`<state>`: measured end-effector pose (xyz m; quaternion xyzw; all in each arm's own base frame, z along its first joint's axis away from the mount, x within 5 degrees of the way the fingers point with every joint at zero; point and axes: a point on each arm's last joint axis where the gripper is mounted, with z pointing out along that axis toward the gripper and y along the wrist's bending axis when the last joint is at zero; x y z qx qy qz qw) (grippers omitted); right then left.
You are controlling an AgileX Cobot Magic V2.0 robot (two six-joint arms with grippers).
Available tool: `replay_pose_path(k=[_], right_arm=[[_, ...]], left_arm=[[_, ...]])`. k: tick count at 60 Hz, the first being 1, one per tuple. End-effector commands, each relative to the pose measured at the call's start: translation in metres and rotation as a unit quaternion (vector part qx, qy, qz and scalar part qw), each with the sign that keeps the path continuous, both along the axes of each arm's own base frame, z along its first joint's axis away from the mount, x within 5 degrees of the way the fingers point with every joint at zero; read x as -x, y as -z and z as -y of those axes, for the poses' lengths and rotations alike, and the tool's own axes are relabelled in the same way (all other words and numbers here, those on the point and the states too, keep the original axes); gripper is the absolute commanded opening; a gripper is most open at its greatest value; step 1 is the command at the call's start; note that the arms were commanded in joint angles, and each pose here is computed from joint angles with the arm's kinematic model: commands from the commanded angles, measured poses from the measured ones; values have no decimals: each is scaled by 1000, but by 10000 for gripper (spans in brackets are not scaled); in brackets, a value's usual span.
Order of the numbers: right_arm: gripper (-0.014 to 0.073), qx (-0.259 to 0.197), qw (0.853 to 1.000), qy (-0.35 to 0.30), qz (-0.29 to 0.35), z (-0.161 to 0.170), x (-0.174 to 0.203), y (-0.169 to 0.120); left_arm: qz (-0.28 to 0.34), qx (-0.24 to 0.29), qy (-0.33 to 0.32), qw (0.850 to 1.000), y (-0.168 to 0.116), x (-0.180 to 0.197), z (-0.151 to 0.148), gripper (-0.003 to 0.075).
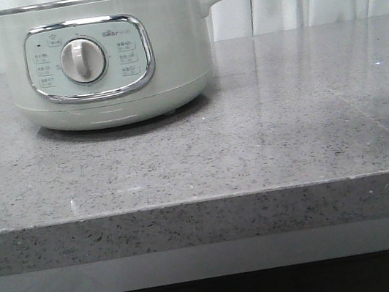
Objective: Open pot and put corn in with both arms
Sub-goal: 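Lower the corn into the pot and open the right gripper, then lower the glass lid back onto the pot with the left gripper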
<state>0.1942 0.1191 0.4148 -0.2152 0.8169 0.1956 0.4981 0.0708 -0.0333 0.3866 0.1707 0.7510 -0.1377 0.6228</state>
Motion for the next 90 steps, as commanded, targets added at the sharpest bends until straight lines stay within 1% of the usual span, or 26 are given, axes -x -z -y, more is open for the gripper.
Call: replay_pose_path(k=[1,12,21,56,60,66,72,82,90], right_arm=[[541,-46,996,17,76,14,18,-11],[541,-65,992,26,106,30,46,9],[541,-68,991,29,111,37,57,20],[541,-67,991,28,110,38,59,22],[541,-67,991,28,110,38,59,22],[541,-67,991,28,110,38,59,22],[541,-67,991,28,110,38,59,22],[541,-67,991,28,110,38,59,22],[541,-67,991,28,110,38,59,22]], left_arm=[[81,43,3,996,-25,2,-1,207],[81,43,3,996,-25,2,-1,207],[81,43,3,996,-25,2,-1,207],[88,46,3,995,-26,2,0,207],[99,51,4,994,-29,2,0,207],[116,77,9,990,-33,-1,2,207],[124,92,11,988,-39,-13,9,207],[111,86,10,990,-51,-42,23,207],[102,81,9,991,-60,-73,38,207]])
